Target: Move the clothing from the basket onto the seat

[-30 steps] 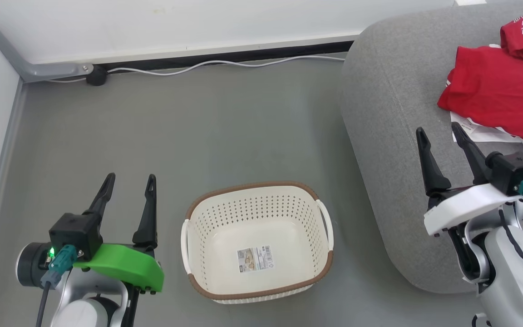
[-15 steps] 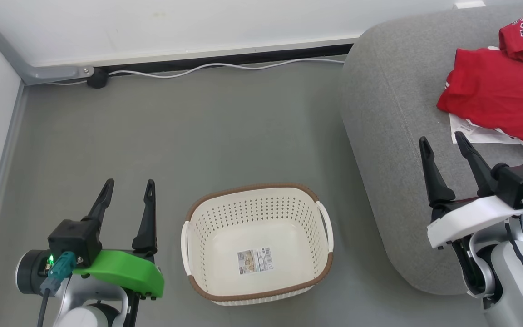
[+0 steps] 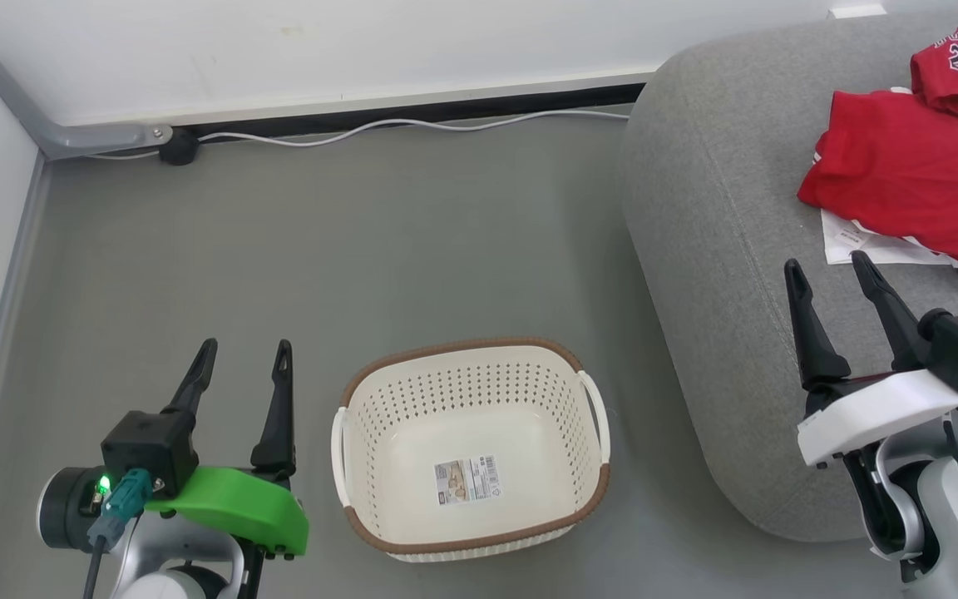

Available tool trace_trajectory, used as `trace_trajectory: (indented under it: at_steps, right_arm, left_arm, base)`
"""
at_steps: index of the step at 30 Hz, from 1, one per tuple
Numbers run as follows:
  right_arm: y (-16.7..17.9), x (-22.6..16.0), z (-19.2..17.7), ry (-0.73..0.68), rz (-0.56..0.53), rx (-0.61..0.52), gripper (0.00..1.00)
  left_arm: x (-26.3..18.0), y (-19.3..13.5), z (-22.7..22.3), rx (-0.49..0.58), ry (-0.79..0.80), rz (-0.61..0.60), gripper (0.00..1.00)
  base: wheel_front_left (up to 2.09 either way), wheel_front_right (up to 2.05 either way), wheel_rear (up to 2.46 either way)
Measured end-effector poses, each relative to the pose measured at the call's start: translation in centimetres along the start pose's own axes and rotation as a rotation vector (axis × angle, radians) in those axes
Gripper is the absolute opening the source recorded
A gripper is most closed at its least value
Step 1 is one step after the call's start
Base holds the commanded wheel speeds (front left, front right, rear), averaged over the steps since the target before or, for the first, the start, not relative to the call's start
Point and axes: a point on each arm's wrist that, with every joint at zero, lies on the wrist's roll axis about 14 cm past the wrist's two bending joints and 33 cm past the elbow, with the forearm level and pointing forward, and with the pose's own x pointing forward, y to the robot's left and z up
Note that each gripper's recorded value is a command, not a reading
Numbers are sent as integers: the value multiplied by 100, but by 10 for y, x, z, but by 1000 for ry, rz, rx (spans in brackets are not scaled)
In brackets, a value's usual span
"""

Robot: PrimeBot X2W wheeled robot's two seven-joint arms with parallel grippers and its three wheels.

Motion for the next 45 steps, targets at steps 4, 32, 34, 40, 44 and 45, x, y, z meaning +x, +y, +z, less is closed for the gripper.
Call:
trace_trajectory:
  at_steps: [4, 32, 34, 40, 44, 45]
  right_arm:
    - [0, -1, 3, -4, -1, 0, 100]
    - [7, -14, -18, 75, -13, 51, 0]
    - [8, -15, -19, 79, -14, 68, 0]
    - [11, -17, -18, 76, -16, 153, 0]
    - [10, -19, -19, 81, -27, 227, 0]
    - [8, -19, -19, 81, -33, 244, 0]
  left_arm:
    - [-1, -1, 2, 3, -6, -1, 100]
    - [-7, -4, -22, -27, 74, 8, 0]
    - [-9, -7, -23, -43, 77, 3, 0]
    - [-14, -10, -24, -121, 75, -1, 0]
    - [-14, -8, -22, -187, 71, 7, 0]
    - [-14, -6, -22, -201, 67, 13, 0]
  base:
    - [0, 0, 0]
    - [0, 0, 0]
    - [0, 0, 0]
    - [0, 0, 0]
    - [0, 0, 0]
    - [0, 0, 0]
